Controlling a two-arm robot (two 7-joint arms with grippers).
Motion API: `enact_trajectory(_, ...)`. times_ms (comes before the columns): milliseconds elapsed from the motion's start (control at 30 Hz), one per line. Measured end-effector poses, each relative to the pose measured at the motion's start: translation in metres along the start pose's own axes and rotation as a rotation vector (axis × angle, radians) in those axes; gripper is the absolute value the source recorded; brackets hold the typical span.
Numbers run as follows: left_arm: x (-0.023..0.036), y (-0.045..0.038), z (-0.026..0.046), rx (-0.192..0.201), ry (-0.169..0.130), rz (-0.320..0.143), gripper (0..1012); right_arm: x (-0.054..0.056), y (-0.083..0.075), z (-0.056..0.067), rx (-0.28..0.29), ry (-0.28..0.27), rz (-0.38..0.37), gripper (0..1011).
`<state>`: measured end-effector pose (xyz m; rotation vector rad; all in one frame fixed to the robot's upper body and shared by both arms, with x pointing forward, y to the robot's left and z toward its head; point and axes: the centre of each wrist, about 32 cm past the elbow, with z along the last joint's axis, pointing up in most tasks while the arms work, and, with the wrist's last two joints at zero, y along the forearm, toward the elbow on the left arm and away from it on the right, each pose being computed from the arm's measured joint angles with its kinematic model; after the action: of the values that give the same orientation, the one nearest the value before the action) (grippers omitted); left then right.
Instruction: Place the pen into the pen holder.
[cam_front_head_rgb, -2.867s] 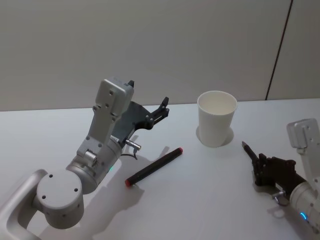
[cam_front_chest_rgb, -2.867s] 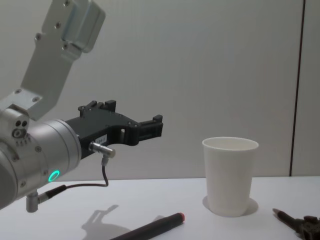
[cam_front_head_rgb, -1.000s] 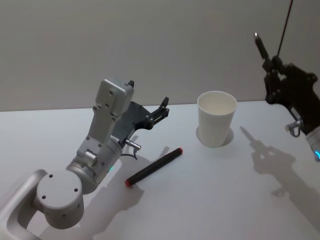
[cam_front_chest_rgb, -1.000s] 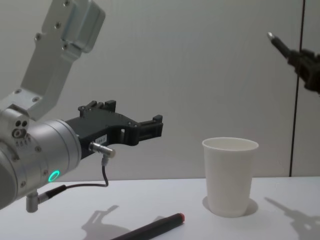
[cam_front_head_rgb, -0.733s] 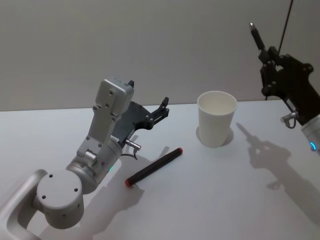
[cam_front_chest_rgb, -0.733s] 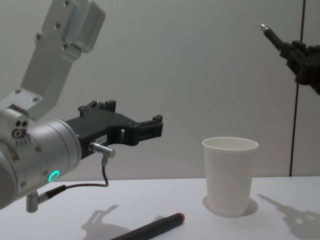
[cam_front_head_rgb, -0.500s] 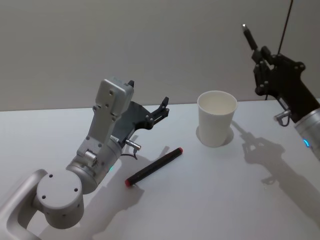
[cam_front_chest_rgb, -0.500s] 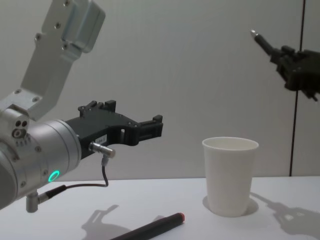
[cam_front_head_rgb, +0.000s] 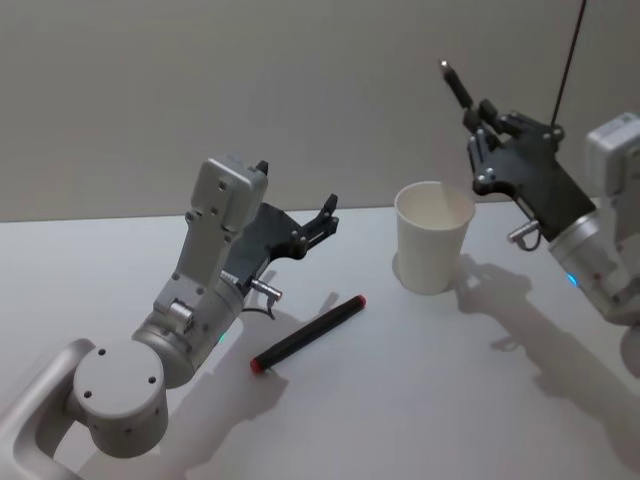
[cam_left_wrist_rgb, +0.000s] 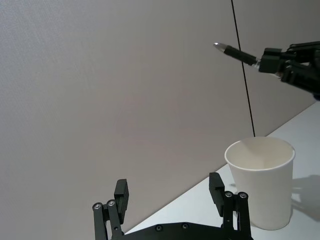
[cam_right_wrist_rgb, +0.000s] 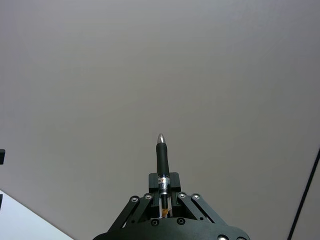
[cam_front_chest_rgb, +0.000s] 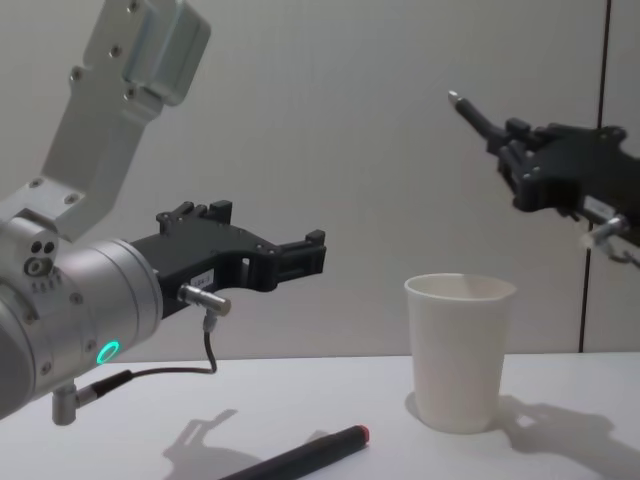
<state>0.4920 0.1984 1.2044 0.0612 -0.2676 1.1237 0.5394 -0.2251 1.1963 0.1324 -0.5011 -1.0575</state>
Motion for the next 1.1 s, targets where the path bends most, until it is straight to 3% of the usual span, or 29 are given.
enact_trajectory(400,0.0000,0.0000,0.0000,0.000,0.000,0.000,1001,-0.009,0.019,-0.018,0.003,-0.058,0.025,113)
enact_trajectory(1100,0.0000,0.0000,0.0000,0.000,0.000,0.000,1001,-0.026,0.040,-0.040,0.004,-0.065,0.046,113)
